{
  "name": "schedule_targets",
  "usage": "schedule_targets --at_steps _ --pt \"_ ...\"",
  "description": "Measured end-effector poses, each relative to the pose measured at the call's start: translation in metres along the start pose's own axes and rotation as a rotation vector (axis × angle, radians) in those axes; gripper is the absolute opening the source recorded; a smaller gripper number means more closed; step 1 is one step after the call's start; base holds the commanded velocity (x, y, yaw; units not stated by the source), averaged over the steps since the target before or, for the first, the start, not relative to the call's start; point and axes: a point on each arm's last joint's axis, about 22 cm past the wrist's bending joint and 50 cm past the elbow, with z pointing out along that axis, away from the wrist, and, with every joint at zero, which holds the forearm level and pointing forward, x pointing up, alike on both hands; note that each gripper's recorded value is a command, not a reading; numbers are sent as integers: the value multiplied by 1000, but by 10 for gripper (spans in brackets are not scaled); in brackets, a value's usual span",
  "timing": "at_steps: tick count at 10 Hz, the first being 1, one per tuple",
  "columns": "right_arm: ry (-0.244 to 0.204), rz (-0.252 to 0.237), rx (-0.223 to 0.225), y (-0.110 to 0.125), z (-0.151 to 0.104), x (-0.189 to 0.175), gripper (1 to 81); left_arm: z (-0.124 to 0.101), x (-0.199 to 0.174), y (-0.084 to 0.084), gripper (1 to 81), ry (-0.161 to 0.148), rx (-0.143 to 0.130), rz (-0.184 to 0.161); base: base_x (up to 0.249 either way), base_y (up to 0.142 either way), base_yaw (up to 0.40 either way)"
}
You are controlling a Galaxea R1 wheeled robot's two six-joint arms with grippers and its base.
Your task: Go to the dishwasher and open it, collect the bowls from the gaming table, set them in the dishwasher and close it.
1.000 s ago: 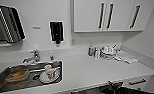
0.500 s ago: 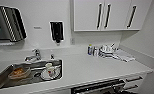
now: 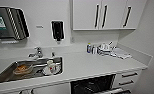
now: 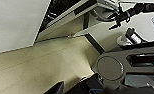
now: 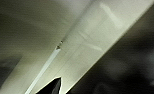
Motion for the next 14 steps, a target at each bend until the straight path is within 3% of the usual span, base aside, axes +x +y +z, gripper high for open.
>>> schedule_targets --at_steps 1,2,3,6,11,12,13,14 --pt "-19 91 -18 31 14 -23 811 1 -2 2 811 -1 -2 -1 0 0 0" --pt "-22 114 -20 44 19 -31 811 1 -5 3 811 -5 -4 -4 0 0 0" --pt "-24 104 -20 36 16 -26 811 2 0 1 811 4 -4 2 0 0 0" --pt "-11 11 5 -2 10 -10 811 3 -2 0 811 2 -2 2 0 0 0" --pt "-2 37 -7 19 33 -24 811 8 -3 0 811 6 -4 3 -33 0 0" --pt "21 37 4 13 37 -18 811 11 4 -4 811 14 -3 11 -113 0 0" --pt "47 24 13 13 42 -17 811 9 -1 -1 811 10 -5 6 -119 0 0" --pt "50 32 17 18 47 -21 811 7 -13 3 811 -12 -6 -7 -119 0 0"
